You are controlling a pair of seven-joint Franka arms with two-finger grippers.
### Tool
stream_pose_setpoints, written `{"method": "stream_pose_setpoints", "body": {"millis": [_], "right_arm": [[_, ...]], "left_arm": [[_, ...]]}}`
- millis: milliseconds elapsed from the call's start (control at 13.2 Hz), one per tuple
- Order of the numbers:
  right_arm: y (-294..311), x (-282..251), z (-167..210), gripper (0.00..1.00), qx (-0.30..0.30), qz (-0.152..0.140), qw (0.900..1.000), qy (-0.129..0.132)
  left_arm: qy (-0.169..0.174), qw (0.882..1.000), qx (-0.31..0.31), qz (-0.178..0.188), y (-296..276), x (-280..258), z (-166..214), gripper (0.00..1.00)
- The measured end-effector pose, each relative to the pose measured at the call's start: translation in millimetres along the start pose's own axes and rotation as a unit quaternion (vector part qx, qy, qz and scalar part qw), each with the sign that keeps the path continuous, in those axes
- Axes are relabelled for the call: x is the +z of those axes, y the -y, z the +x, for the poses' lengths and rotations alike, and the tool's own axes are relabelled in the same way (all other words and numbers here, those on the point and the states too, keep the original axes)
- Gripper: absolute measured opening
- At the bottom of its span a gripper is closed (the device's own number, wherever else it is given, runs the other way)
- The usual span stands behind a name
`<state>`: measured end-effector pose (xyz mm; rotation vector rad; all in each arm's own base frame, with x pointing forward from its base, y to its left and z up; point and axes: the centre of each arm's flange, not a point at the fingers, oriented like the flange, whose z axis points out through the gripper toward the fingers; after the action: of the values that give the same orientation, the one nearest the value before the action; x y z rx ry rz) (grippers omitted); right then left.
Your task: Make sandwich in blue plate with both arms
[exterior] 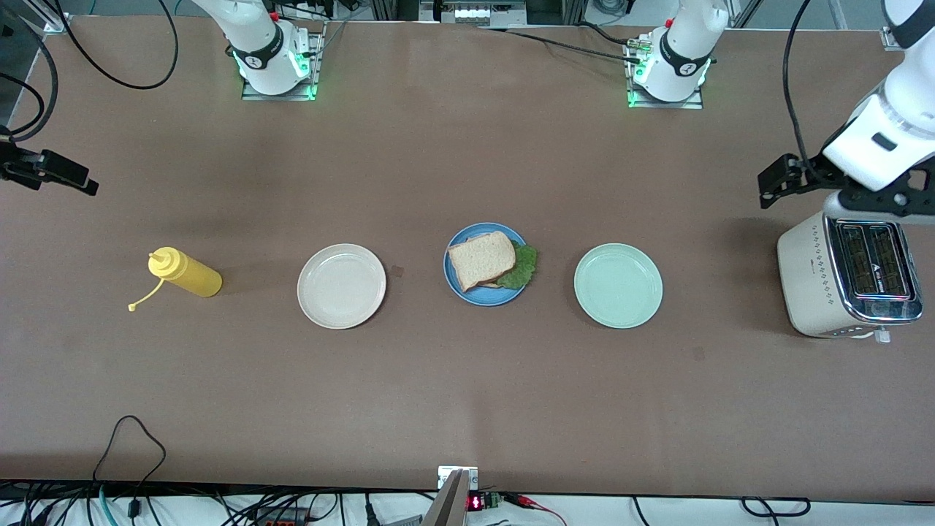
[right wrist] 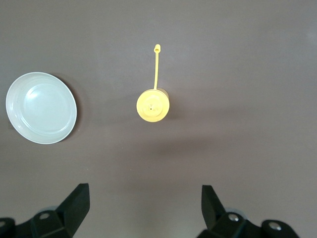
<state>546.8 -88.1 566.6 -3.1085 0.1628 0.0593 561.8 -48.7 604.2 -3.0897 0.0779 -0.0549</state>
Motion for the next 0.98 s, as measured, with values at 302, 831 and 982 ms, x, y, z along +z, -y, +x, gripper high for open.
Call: {"method": "stream_pose_setpoints", "body": {"millis": [302,831,982], "right_arm": [[3.2,-6.7,-4.4,1.00,-0.002,-0.002,1.000,-0.005],[3.7,-5.2,-4.1,1.00,-0.003,-0.002,1.000,-0.003],[3.7,-5.2,-4.1,1.00,-0.003,-0.002,1.000,-0.003]], "left_arm": [[0.010,1.000,-0.001,0.003,0.8,2.0,-27.0,1.00],[0.038,0.999,-0.001,0.004,1.0,6.8,-34.4,1.00],[0.038,0.999,0.000,0.004,0.3,6.8,-34.4,1.00]]}}
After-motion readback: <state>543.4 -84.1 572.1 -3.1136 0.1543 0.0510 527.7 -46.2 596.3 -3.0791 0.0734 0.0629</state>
